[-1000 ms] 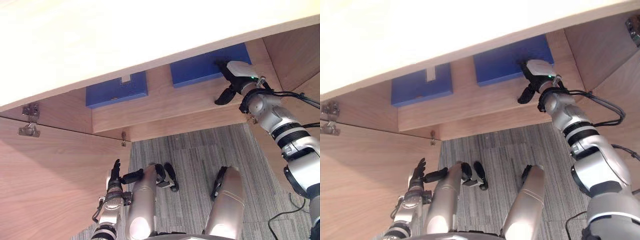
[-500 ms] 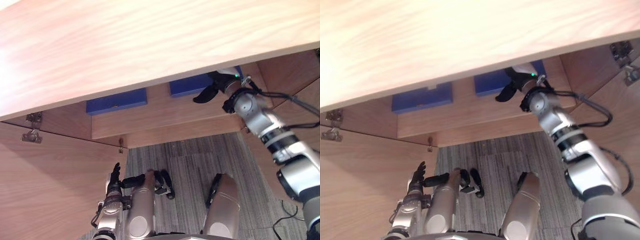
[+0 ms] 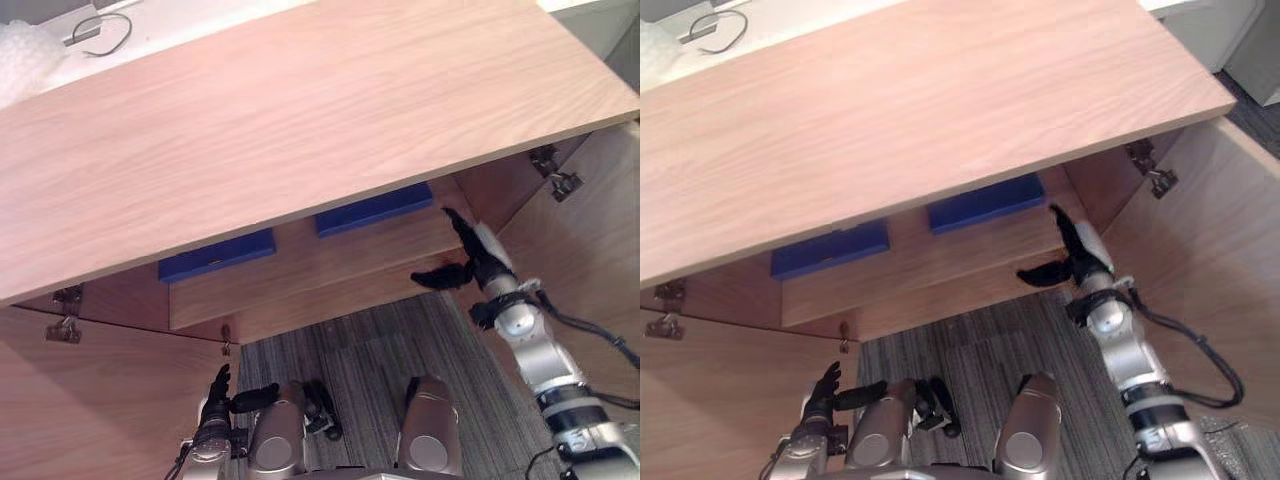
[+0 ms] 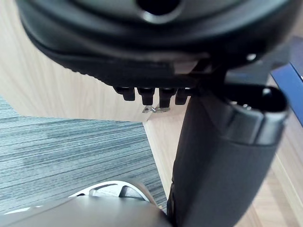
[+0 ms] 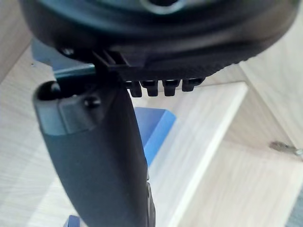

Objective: Walk over to the cabinet, pick up the folder, carry it to the office cabinet, place the folder inside the office cabinet, then close the office cabinet door

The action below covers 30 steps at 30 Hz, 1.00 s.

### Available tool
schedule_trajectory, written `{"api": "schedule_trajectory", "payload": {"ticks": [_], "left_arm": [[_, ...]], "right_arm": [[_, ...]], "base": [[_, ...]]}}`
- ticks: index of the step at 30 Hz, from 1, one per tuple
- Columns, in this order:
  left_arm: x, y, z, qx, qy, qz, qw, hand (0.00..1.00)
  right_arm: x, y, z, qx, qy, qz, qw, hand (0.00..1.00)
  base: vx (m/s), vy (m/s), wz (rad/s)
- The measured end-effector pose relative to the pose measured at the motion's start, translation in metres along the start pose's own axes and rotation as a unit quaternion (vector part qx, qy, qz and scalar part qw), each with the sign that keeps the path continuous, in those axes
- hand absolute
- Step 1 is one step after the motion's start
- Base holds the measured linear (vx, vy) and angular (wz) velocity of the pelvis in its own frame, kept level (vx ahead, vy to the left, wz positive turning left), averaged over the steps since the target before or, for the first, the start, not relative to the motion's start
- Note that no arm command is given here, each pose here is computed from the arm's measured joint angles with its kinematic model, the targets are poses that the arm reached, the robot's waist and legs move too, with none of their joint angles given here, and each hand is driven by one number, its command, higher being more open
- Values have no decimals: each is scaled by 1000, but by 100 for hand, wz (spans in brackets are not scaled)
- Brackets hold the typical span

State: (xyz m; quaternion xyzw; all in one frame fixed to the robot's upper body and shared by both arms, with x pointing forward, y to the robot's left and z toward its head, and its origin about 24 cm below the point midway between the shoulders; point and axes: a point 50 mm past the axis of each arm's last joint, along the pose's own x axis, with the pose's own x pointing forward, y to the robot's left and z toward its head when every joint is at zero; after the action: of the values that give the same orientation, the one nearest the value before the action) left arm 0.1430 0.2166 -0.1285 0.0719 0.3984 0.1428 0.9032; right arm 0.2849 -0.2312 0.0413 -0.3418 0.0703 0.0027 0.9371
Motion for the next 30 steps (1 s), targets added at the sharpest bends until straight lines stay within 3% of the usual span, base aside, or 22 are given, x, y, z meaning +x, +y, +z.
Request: {"api": "schedule_trajectory", "payload": {"ticks": [3,8,13,15,20,30], "left_arm": [[-7,-3,-20,13,35,-2,999,100],[-21,-1,-51,3,86,15,996,100],[-25,1,-66,-7,119,34,992,100],[-27,7,-74,-22,139,50,989,100],[-29,11,-79,-48,159,72,984,100],[-29,15,-81,-83,169,105,977,100]], "right_arm": [[-38,66,-63,57,141,76,985,100],[-106,135,-125,90,317,162,930,100],[-147,136,-167,193,468,70,860,100],[-180,146,-178,293,540,-8,789,100],[-201,154,-179,382,565,-89,726,100],[-207,152,-175,387,550,-136,727,100]], "base": [[75,-88,32],[95,-64,-16],[13,25,-55],[-32,49,-53],[-64,42,-64],[-99,4,-74]]}}
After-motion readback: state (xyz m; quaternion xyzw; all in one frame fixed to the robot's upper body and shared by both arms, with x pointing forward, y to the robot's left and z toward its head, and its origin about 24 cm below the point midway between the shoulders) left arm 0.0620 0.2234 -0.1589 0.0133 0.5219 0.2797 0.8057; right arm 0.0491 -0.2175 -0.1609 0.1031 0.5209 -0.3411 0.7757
